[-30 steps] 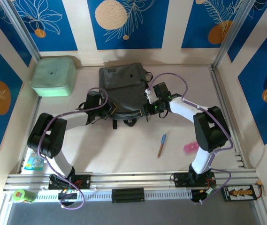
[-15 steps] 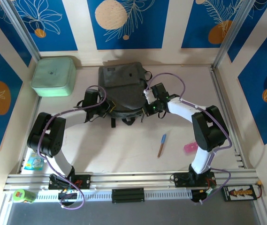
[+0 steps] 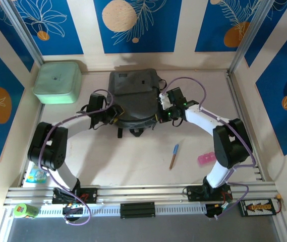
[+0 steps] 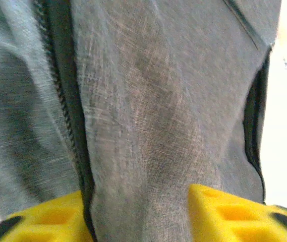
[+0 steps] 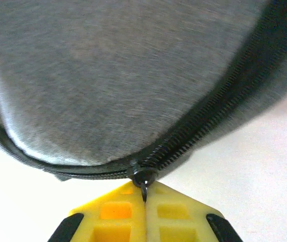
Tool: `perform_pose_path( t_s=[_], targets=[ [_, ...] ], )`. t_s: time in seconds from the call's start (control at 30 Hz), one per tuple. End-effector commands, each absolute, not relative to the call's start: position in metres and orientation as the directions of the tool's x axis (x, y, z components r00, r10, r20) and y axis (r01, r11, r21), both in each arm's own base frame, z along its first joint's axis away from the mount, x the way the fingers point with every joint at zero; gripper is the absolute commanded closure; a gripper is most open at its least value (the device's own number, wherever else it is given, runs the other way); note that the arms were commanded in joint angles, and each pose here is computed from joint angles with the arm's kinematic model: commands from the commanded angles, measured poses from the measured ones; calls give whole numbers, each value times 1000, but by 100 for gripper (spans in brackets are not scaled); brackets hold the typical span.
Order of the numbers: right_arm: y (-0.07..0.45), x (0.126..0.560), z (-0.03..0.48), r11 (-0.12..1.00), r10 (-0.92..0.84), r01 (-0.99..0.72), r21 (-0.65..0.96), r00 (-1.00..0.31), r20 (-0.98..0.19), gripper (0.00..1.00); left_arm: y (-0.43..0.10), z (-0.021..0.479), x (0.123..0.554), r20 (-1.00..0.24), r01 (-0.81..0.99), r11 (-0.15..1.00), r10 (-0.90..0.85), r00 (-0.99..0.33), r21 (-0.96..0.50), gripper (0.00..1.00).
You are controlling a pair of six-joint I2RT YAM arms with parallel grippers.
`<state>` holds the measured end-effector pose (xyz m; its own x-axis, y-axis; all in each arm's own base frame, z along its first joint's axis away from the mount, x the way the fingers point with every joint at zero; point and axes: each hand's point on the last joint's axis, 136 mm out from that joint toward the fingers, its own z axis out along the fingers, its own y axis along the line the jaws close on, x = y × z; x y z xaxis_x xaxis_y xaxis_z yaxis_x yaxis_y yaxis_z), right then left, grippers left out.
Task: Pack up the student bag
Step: Zip the student bag at the center of the table.
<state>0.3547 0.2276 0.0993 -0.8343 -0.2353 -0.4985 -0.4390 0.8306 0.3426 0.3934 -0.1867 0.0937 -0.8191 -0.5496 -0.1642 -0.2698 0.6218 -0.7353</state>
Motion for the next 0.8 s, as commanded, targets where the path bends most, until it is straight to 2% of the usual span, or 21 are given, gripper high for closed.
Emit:
perform_pose_path(
  t_s=[0.0, 0.17, 0.33, 0.6, 0.77],
  targets=[
    [268, 314, 105, 740, -293, -495, 456, -847, -444, 100, -143, 103, 381, -248, -322, 699, -584, -773, -639, 43],
    [325, 299, 109, 667, -365, -562, 489, -819, -444, 100, -113, 109, 346, -275, -401, 721, -623, -732, -565, 34],
    [370, 287, 112, 592, -422, -618, 518, -785, -454, 100, -105, 109, 322, -240, -461, 651, -699, -673, -603, 31],
    [394, 272, 114, 536, -468, -652, 536, -758, -455, 100, -139, 115, 340, -143, -392, 530, -712, -688, -753, 30],
    [395, 268, 110, 535, -475, -648, 542, -762, -441, 100, -151, 101, 345, -134, -401, 536, -706, -695, -743, 33]
  ],
)
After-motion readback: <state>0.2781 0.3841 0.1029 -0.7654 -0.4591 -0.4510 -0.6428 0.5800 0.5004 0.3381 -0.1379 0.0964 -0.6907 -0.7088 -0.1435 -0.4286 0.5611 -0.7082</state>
